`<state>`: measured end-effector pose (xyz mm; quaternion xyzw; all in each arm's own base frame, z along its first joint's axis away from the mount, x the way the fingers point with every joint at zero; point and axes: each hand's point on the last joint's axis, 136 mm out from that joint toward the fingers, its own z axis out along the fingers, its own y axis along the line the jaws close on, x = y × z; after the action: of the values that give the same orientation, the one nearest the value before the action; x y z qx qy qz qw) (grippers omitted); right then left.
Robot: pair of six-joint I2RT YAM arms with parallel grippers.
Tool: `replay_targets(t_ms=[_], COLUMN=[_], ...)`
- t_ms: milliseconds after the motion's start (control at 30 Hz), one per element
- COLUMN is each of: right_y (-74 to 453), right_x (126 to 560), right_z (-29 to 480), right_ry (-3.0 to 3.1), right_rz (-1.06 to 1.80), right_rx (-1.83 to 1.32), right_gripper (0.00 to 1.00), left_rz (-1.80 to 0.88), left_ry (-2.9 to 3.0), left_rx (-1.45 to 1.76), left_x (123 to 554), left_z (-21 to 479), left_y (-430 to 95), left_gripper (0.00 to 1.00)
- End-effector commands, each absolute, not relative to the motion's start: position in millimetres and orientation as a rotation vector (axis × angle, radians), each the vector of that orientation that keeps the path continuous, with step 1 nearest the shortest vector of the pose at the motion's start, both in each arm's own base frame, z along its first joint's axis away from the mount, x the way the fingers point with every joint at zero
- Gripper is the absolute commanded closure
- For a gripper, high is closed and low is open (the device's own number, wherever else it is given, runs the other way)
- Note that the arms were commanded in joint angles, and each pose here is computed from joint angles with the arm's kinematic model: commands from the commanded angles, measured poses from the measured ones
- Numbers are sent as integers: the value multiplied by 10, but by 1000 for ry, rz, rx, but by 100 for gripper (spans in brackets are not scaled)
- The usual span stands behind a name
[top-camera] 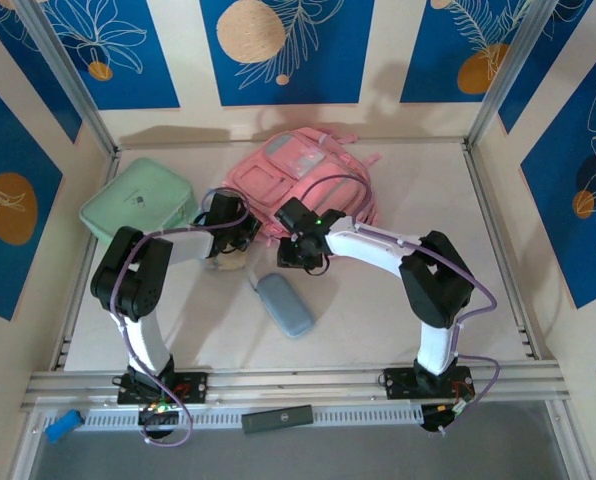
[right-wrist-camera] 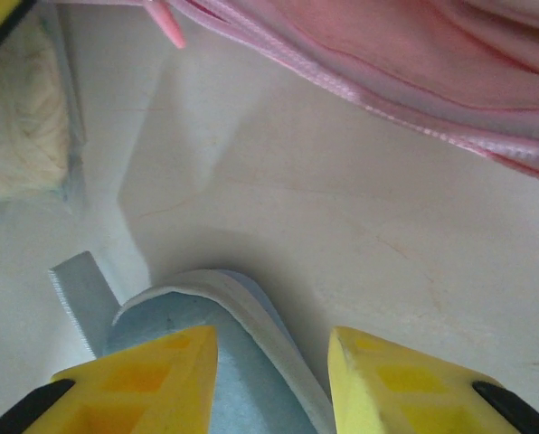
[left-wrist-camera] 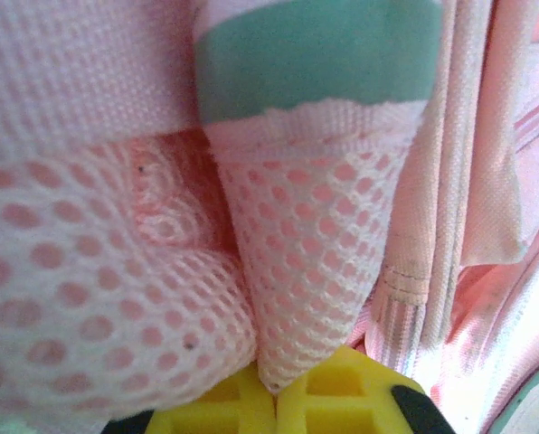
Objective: Pack the student bag
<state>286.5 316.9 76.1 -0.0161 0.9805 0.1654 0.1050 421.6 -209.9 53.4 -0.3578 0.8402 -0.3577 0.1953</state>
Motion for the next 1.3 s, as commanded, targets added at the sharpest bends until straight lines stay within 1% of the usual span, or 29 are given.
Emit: replay_targets(t_ms=[0, 33, 67, 133, 167, 233, 300, 433, 500, 600, 767, 867, 933, 1033, 1167, 1267], right_y=[3234, 3266, 3341, 3337, 3307, 3221, 3231, 3268, 3310, 3289, 3236, 3177, 3129, 3272, 3347, 3223], right_x=[2877, 2881, 2906, 2910, 2906, 2905, 2917, 2976, 3058, 3184, 3392, 3507, 3565, 3641, 3715, 3798], right_z=[818, 823, 847, 828, 836, 850, 896, 895, 873, 821, 790, 733, 742, 782, 806, 755], right_ry=[2885, 2895, 2903, 2923, 2911, 2896, 2891, 2852, 2821, 2788, 2700, 2677, 2657, 2603, 2569, 2567], right_rz=[466, 511, 643, 780, 749, 575, 509, 487, 487, 422, 355, 314, 282, 373, 372, 301], right_rx=[-72, -56, -23, 72, 64, 21, -11, 17, 29, 56, 67, 89, 99, 8, -51, -12], right_gripper=[61, 59, 58, 58, 57, 56, 56, 57, 61, 64, 64, 67, 67, 67, 67, 67], left_rz=[-1101, -1116, -1132, -1173, -1197, -1209, -1218, -1259, -1252, -1243, -1239, -1239, -1237, -1249, -1262, -1266], left_ry=[2304, 2296, 2292, 2289, 2280, 2276, 2285, 2272, 2274, 2277, 2273, 2278, 2278, 2278, 2271, 2274], left_rx=[-948, -939, -935, -930, -929, -923, -917, -902, -884, -881, -869, -860, -853, -846, -837, -822], left_x=[4278, 4266, 4251, 4205, 4180, 4122, 4077, 4044, 4012, 3976, 3941, 3903, 3892, 3883, 3864, 3847], left_z=[799, 847, 889, 946, 981, 1011, 1026, 1101, 1155, 1194, 1269, 1291, 1305, 1324, 1381, 1411], left_y=[-2212, -2231, -2258, -2320, -2357, -2400, -2448, -2551, -2593, -2615, -2613, -2642, -2654, -2693, -2722, -2747], left_gripper=[100, 100, 100, 100, 100, 100, 100, 100, 100, 100, 100, 100, 100, 100, 100, 100])
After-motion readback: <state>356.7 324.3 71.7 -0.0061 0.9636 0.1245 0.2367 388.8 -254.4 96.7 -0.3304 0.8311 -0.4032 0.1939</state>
